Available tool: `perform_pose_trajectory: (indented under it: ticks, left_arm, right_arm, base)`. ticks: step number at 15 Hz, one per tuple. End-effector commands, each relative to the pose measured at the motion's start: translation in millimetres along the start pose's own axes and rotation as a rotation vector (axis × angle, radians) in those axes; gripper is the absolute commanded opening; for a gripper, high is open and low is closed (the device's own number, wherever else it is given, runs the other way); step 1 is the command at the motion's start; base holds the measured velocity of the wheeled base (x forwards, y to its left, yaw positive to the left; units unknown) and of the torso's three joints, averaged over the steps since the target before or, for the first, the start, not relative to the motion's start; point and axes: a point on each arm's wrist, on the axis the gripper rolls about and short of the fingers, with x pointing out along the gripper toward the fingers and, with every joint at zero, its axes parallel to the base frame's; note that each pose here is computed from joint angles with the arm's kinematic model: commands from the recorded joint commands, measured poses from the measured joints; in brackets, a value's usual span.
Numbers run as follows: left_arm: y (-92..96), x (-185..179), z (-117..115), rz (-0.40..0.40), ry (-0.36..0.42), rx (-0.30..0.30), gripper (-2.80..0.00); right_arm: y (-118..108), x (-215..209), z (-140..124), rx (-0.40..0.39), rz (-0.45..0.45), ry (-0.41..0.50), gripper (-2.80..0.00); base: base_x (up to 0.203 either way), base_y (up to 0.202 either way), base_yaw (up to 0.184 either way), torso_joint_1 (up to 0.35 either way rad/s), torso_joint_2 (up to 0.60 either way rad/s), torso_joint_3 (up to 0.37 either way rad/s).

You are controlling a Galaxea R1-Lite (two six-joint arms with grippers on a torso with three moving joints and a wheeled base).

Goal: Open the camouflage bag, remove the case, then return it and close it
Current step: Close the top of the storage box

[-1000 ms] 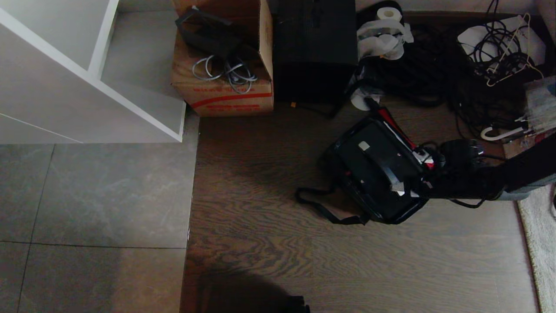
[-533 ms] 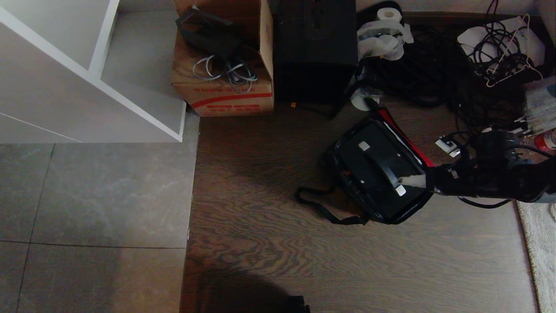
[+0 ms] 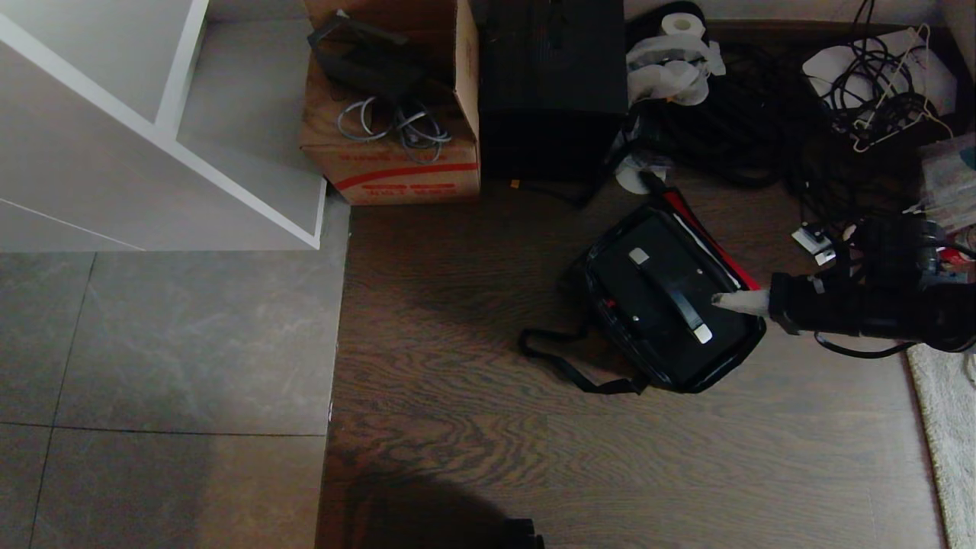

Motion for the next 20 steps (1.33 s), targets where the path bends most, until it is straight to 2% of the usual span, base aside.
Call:
perform_pose_trajectory:
  ticks: [1, 6, 11, 20]
  left_arm:
    - [0.0, 0.0, 0.1, 0.0, 0.0, -0.001, -2.8]
    - [0.0, 0.1, -0.1, 0.0, 0.002, -0.002, -2.8]
    - [0.0, 0.1, 0.1, 0.0, 0.001, -0.003, -2.8]
    - [0.0, -0.1, 0.5, 0.0, -0.002, 0.001, -2.8]
  right_arm:
    - [0.0, -0.5, -1.1, 0.0, 0.004, 0.001, -2.8]
    - [-0.6, 0.8, -1.0, -0.001, 0.003, 0.002, -2.8]
    - [-0.4, 0.6, -0.8, -0.004, 0.004, 0.001, -2.8]
    - [0.3, -0.3, -2.1, -0.004, 0.003, 0.003, -2.8]
  base:
    - [0.0, 0.0, 0.0, 0.0, 0.0, 0.0]
    - [0.0, 0.0, 0.0, 0.0, 0.0, 0.0]
    - [0.16, 0.0, 0.001, 0.004, 0.0, 0.002]
    - [0.0, 0.0, 0.0, 0.0, 0.0, 0.0]
